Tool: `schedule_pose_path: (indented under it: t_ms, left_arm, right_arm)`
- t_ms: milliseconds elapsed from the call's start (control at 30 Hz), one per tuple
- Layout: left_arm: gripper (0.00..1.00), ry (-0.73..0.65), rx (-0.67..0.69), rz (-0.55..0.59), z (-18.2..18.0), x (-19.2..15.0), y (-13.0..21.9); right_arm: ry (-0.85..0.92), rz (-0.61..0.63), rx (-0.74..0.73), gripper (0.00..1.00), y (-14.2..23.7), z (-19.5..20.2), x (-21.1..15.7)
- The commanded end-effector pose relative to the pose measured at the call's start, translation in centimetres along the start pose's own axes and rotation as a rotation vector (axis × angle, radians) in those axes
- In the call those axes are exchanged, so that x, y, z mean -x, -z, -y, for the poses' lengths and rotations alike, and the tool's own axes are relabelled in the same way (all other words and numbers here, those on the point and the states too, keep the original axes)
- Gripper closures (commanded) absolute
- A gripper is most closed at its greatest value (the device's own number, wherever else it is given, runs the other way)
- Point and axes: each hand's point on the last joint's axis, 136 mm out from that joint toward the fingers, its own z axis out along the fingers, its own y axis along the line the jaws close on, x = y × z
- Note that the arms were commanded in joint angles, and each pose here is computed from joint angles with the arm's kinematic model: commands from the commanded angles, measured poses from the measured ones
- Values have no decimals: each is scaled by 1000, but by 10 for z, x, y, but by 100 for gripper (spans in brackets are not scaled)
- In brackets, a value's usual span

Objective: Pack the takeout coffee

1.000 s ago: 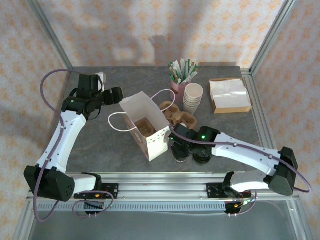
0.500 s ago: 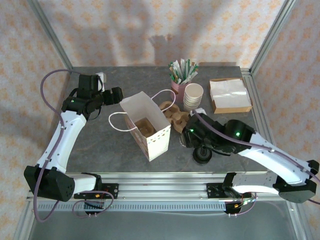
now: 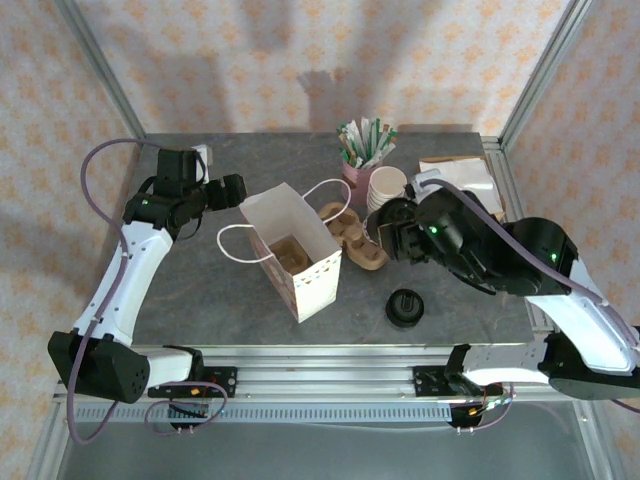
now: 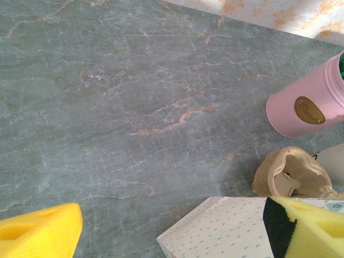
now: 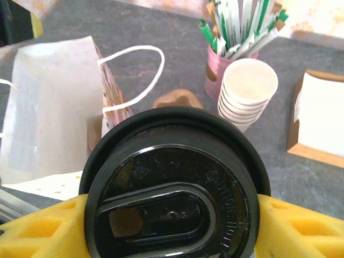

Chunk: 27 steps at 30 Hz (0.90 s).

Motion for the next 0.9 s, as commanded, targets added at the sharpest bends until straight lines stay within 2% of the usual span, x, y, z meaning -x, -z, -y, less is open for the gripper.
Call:
schedule_pose_path:
  t_ms: [0, 100, 367, 633, 867]
  left_arm:
    - [11, -5, 18, 4, -6, -2, 2]
    - [11, -5, 7, -6, -3, -4, 0]
    - [11, -4, 3, -23, -3, -7, -5]
    - [12, 1, -15, -36, 0, -9, -7]
    - [12, 5, -35, -37, 3, -9, -7]
  right_arm:
    - [48, 48, 49, 34, 1, -16, 20]
    - [51, 72, 111, 34, -2, -35, 37]
    - [80, 8, 235, 34, -36, -95, 57]
    - [109, -126, 269, 35, -76, -136, 41]
    - [112, -249, 176, 35, -105, -138, 23]
